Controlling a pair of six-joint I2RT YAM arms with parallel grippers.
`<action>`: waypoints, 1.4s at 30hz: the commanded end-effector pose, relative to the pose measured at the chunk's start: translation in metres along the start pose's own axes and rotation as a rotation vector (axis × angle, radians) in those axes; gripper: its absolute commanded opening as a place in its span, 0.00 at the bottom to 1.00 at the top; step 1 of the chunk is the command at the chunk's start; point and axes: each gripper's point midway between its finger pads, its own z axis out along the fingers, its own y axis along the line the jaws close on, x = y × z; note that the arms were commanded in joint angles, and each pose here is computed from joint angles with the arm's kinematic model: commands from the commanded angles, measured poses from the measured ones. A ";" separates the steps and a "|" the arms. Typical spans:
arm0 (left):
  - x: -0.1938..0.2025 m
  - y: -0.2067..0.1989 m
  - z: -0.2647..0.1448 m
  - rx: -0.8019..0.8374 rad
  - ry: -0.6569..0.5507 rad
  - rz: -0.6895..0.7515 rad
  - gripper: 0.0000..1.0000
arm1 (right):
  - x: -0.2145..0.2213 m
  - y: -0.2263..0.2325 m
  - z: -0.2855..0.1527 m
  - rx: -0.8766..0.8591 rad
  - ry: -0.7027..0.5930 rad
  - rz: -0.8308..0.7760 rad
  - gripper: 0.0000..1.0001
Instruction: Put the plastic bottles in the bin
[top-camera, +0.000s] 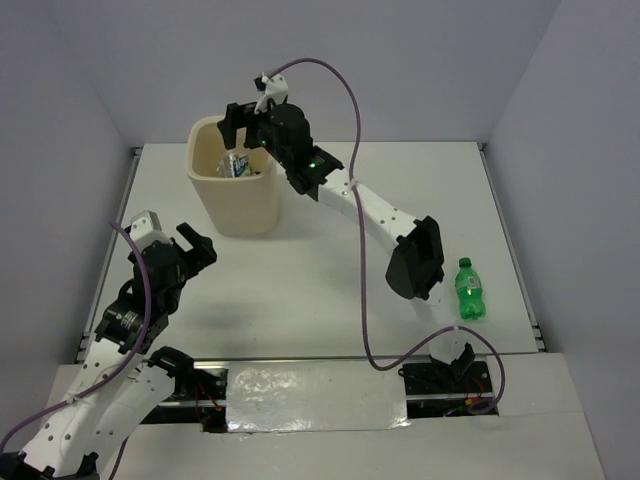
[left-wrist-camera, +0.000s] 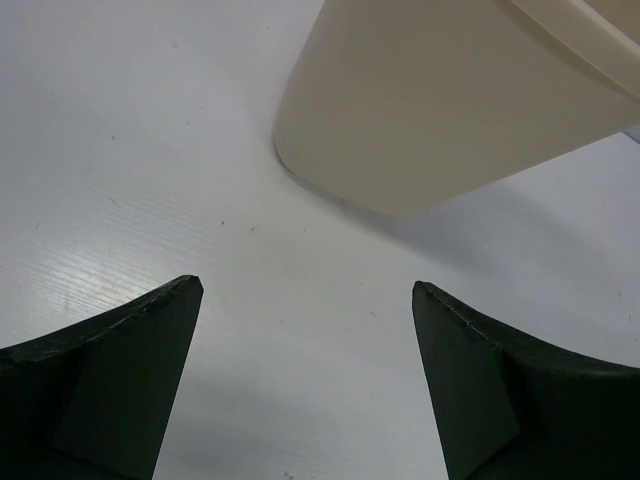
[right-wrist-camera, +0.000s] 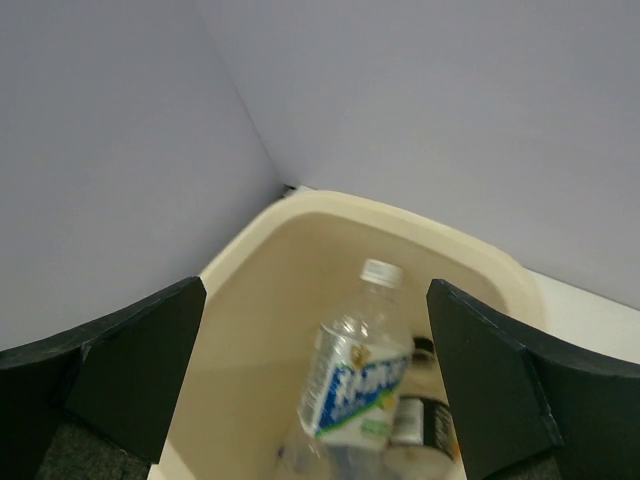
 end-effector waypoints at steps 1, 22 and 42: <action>-0.014 -0.005 -0.002 0.012 -0.045 -0.043 0.99 | -0.085 -0.009 -0.050 0.087 -0.062 -0.078 1.00; -0.001 -0.053 0.018 0.196 0.025 -0.011 0.99 | 0.116 -0.339 -0.506 1.457 0.746 0.202 1.00; 0.012 -0.043 0.030 0.149 0.035 0.021 0.99 | 0.208 -0.376 -0.579 1.638 1.124 0.418 0.97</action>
